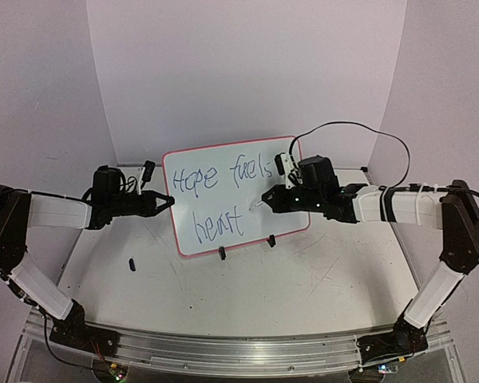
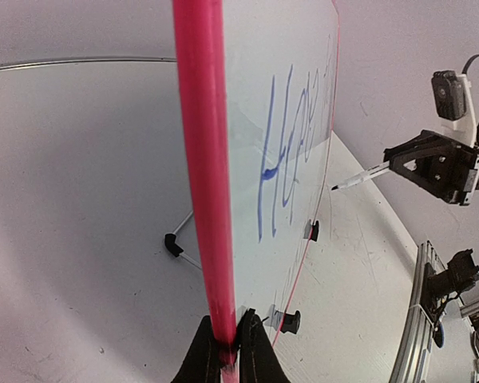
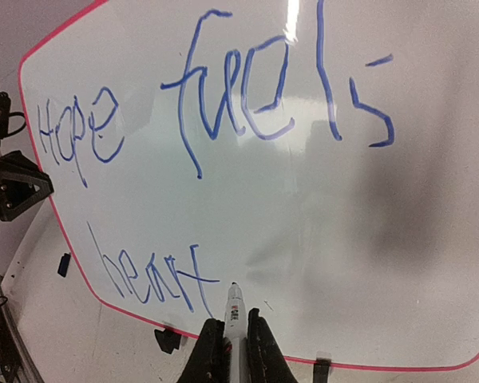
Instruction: Write a sentence on the whiteboard
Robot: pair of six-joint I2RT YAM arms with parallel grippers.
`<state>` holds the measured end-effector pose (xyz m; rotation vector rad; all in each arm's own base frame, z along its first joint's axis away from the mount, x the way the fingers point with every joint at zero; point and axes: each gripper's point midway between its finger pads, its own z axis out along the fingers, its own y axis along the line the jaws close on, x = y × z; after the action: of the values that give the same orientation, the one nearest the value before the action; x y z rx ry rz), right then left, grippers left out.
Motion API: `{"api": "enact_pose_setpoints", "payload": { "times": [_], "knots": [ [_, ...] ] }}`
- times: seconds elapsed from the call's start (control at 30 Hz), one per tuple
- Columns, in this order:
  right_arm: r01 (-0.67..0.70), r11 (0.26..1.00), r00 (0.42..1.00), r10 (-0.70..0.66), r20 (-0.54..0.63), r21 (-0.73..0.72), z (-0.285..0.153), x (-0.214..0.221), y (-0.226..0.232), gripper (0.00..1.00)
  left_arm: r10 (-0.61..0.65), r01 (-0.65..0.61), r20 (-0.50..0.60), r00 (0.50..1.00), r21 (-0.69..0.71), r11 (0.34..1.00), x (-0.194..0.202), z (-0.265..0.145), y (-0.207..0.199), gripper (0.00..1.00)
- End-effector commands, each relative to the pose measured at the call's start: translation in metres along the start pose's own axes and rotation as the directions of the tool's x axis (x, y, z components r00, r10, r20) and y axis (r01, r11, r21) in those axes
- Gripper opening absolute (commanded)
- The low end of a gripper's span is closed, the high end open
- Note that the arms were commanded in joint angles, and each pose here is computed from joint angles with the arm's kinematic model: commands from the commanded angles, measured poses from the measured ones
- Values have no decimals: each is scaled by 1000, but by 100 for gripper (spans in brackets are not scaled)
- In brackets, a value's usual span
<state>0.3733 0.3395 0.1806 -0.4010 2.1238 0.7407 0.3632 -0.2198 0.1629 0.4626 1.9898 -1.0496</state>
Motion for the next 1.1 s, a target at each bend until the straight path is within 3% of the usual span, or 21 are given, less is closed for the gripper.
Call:
{"api": "enact_pose_setpoints", "payload": {
  "times": [0.0,0.57,1.07],
  "knots": [
    [33,997,996,-27,84,-72,-25,-27,20,0,60,-57,19,998,-141,988,-9,3,26,0],
    [-24,999,999,25,45,-29,7,-16,-9,0,57,-54,14,998,-139,989,-7,4,26,0],
    [-8,998,1000,8,0,-66,24,-4,-1,0,57,-54,17,998,-138,989,-9,4,26,0]
  ]
}}
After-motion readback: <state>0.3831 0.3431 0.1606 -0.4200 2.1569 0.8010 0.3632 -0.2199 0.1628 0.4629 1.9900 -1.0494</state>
